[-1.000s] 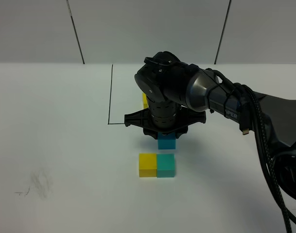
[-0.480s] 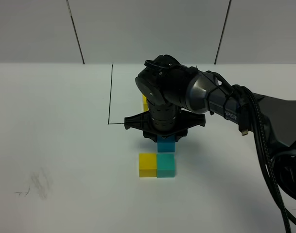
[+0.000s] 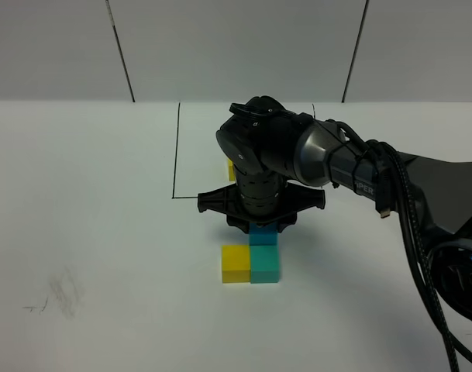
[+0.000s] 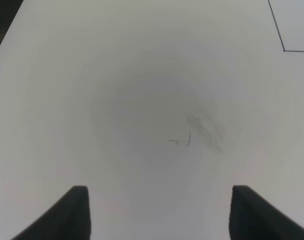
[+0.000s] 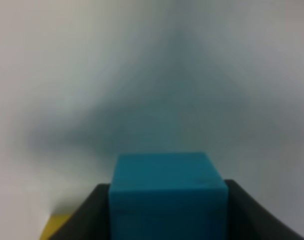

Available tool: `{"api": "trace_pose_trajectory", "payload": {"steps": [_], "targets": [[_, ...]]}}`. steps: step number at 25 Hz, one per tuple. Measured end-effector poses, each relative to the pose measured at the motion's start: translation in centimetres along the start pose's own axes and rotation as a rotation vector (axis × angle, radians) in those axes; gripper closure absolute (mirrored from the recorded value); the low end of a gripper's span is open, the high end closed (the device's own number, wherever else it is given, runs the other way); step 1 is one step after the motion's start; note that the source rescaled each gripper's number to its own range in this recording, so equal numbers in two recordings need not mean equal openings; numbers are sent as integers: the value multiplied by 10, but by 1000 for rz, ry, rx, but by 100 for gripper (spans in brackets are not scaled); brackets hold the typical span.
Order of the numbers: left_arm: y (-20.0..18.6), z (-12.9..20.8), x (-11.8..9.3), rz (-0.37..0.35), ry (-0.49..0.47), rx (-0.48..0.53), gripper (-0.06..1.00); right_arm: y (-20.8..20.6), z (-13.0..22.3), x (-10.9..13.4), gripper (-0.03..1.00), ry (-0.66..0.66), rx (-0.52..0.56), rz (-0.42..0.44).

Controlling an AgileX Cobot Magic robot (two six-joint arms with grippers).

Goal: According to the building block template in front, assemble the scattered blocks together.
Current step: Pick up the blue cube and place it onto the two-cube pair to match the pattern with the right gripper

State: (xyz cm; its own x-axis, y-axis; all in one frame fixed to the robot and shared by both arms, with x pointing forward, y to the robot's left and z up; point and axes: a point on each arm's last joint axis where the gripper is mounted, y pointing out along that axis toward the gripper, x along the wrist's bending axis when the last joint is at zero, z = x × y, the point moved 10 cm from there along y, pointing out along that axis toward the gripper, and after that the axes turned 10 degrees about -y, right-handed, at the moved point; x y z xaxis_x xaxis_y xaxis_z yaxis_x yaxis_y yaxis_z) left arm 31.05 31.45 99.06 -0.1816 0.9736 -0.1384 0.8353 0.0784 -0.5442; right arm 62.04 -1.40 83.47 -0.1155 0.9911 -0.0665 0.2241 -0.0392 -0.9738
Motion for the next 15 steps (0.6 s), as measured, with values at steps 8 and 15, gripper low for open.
{"api": "trace_pose_trajectory", "payload": {"steps": [8, 15], "targets": [[0, 0, 0, 0, 0, 0, 58, 13, 3, 2, 70, -3, 16, 6], [0, 0, 0, 0, 0, 0, 58, 20, 6, 2, 70, -3, 28, 11]]}}
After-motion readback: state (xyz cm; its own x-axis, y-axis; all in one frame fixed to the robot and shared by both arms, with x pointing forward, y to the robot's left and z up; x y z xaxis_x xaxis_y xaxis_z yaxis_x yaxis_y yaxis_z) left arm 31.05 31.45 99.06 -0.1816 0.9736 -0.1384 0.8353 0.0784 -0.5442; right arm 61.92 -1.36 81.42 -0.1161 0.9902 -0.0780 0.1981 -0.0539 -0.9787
